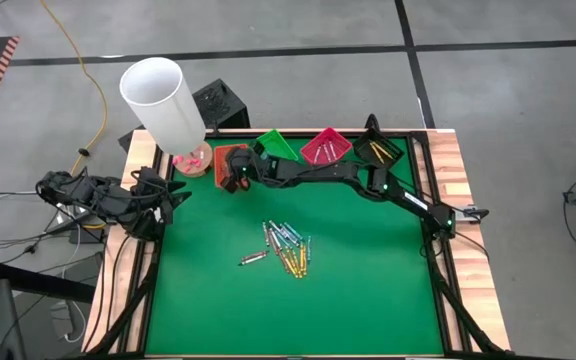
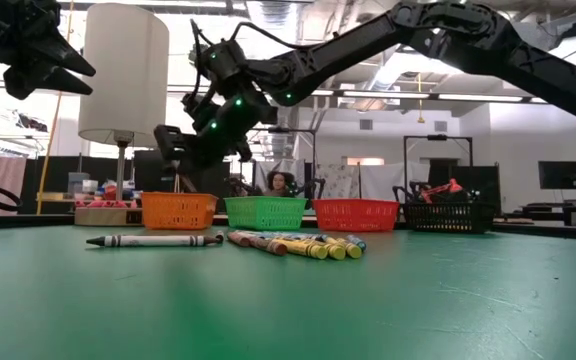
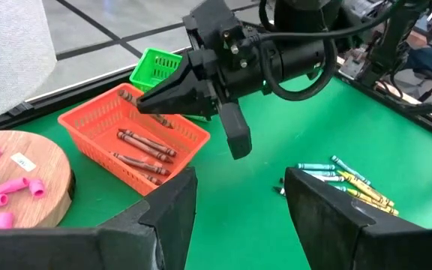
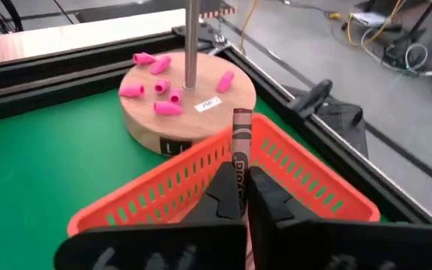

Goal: Sort crayons
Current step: Put the brown crayon into the orange bin

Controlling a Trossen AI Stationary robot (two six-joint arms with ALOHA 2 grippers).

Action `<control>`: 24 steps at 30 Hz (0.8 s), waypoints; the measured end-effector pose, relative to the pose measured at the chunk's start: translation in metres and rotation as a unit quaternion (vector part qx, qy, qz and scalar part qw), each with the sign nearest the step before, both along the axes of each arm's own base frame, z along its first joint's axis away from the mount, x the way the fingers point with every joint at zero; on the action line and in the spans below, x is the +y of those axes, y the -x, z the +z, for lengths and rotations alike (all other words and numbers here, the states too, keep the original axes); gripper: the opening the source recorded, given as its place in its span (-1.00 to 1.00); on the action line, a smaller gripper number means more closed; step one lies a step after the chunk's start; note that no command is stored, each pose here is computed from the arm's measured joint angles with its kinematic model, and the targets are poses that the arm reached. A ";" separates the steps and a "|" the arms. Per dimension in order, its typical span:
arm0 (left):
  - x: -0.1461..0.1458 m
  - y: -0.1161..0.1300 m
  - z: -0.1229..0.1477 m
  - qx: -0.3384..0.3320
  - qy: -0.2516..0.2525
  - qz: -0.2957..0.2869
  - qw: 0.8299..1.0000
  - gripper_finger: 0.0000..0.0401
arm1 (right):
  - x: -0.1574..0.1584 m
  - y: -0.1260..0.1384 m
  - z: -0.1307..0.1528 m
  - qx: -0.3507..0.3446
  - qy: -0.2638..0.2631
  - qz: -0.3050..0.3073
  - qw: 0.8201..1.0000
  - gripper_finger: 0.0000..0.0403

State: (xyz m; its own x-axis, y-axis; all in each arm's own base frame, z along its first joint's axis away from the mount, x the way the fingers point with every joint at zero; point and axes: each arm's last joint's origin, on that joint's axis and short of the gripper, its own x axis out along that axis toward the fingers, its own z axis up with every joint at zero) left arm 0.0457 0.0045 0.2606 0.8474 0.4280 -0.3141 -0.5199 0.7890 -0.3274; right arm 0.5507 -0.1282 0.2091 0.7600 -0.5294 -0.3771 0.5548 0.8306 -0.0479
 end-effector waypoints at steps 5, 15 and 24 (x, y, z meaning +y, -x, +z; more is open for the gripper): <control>0.000 0.000 0.000 -0.001 0.003 0.001 1.000 -0.04 | 0.000 0.002 -0.007 0.024 -0.016 -0.006 1.000 -0.90; 0.000 0.000 0.000 -0.001 0.003 0.001 1.000 -0.04 | -0.001 0.002 -0.007 0.026 -0.016 -0.005 1.000 -0.58; 0.000 0.000 0.000 -0.001 0.003 0.002 1.000 -0.04 | 0.024 0.011 0.029 0.062 0.014 0.096 0.993 -0.51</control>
